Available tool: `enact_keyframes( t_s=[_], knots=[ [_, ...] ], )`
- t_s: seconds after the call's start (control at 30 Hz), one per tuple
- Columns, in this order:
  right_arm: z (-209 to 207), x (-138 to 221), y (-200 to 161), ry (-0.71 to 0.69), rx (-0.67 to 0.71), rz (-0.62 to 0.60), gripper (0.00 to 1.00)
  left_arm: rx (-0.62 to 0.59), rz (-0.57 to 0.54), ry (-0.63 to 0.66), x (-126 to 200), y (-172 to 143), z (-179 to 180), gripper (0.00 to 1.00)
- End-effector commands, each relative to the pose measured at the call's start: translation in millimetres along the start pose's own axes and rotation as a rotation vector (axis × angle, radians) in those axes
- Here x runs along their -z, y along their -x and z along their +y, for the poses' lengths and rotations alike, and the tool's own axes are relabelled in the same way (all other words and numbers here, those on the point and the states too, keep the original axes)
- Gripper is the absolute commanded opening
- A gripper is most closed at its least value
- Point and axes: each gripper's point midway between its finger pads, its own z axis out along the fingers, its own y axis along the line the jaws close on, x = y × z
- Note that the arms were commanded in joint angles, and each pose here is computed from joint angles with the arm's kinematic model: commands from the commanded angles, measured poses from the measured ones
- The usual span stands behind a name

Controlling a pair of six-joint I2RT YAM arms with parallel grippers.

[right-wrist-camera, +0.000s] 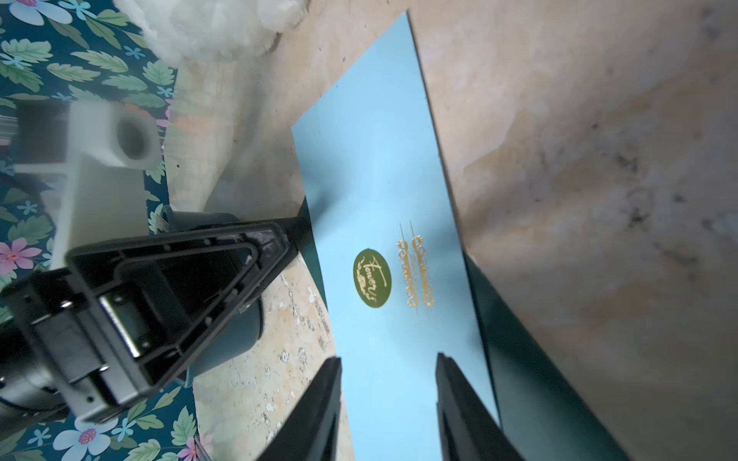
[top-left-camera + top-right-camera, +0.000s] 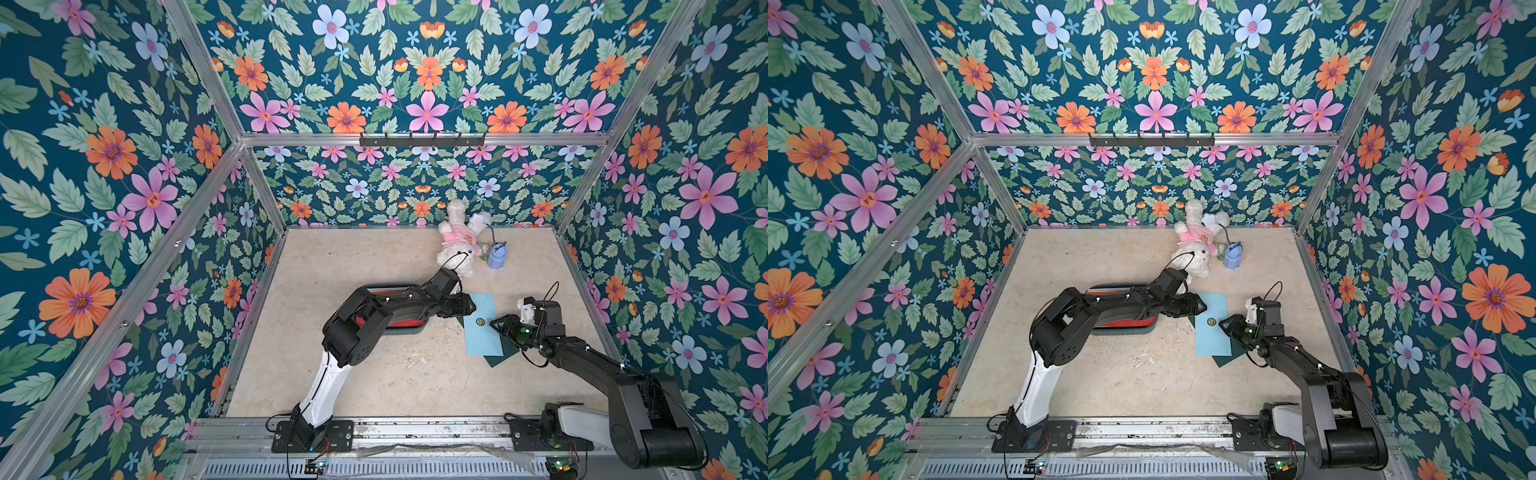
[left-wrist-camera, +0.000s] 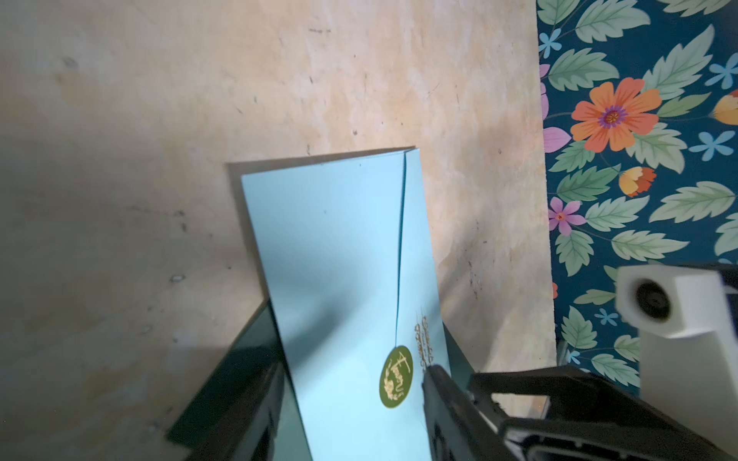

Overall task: Put the sealed envelopes into the storage box
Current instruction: Pick up the envelope from the center of the board.

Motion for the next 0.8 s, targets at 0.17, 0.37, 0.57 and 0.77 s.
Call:
enact_keyframes(
  t_s=[0.17, 0.37, 0.57, 0.77],
  knots=[
    [-23.6, 0.2, 26.1, -0.176, 0.048, -0.092, 0.43, -0.046, 0.035, 0.079, 14.3, -6.7, 10.0, 0.61],
    [-23.9, -15.7, 30.9, -0.159, 0.061, -0.065, 0.43, -0.044, 0.05, 0.059, 18.5, -12.2, 6.3, 0.59],
    [-28.6, -29.9, 24.4, -0.15, 0.04, -0.005, 0.42, -0.035, 0.089, 0.062, 13.4, -22.3, 12.0, 0.57],
    [-28.0, -34.7, 11.0, -0.131, 0.036, 0.043, 0.42, -0.025, 0.12, 0.062, 7.4, -30.1, 17.5, 0.55]
  ],
)
